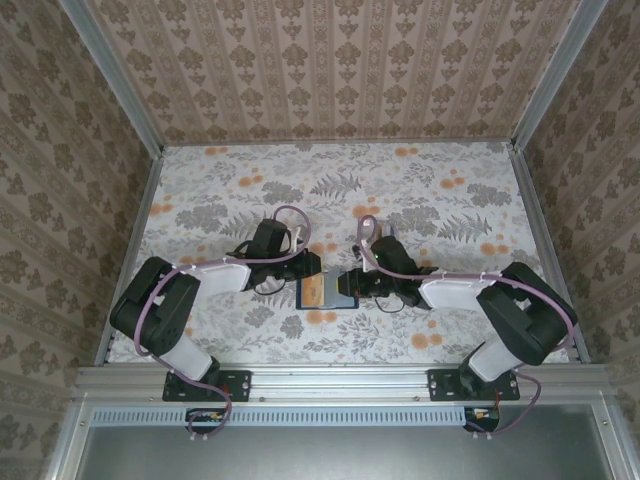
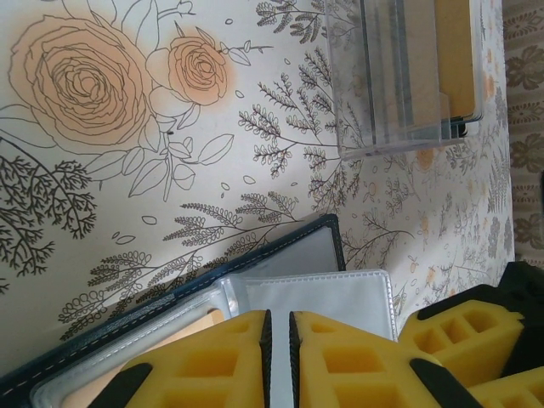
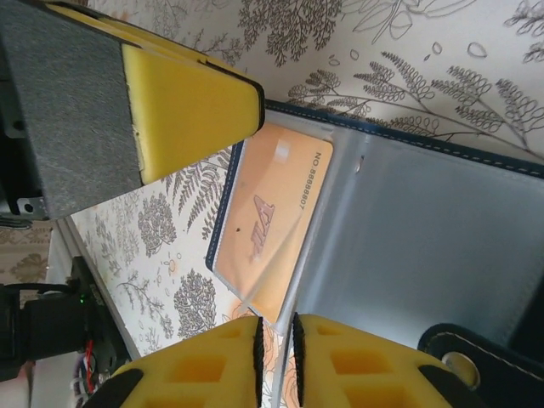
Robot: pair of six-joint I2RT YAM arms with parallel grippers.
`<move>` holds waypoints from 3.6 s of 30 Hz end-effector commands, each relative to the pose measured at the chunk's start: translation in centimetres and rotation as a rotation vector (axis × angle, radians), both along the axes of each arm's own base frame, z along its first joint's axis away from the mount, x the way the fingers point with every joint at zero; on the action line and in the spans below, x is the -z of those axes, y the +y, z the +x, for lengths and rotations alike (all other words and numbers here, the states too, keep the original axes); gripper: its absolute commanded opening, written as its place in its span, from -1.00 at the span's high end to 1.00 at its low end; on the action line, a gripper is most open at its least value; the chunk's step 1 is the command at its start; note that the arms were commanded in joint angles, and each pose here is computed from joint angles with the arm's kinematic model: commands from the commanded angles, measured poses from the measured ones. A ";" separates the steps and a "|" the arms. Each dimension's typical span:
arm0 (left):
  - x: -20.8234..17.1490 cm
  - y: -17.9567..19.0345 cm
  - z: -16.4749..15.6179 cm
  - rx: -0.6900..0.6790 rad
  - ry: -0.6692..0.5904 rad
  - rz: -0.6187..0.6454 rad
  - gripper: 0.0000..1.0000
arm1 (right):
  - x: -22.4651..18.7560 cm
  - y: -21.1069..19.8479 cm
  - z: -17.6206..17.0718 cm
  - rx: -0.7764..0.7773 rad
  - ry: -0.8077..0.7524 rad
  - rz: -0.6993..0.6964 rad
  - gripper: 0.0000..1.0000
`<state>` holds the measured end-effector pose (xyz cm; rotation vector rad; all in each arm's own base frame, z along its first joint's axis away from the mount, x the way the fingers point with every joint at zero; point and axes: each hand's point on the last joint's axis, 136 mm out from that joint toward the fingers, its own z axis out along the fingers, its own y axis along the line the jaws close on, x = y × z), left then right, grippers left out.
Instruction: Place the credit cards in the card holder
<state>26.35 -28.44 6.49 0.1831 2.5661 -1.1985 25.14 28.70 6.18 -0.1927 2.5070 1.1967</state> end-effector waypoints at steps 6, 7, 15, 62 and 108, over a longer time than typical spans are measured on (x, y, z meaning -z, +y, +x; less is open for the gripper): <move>0.0 0.7 0.2 -0.034 0.018 -0.048 0.54 | 0.2 2.1 0.5 -0.033 0.046 0.102 0.53; 0.0 0.7 0.2 -0.041 0.021 -0.061 0.47 | 0.2 2.2 0.6 -0.034 0.048 0.109 0.51; -0.7 0.8 0.4 -0.045 0.022 -0.091 0.19 | -0.2 2.7 0.8 -0.046 0.042 0.100 0.24; 0.2 0.5 0.3 -0.023 0.041 -0.106 0.38 | 1.1 3.8 1.0 -0.047 0.102 0.070 0.57; 0.6 -0.2 -0.4 -0.004 0.061 -0.165 1.00 | 0.5 4.7 0.3 -0.061 0.104 0.067 -0.07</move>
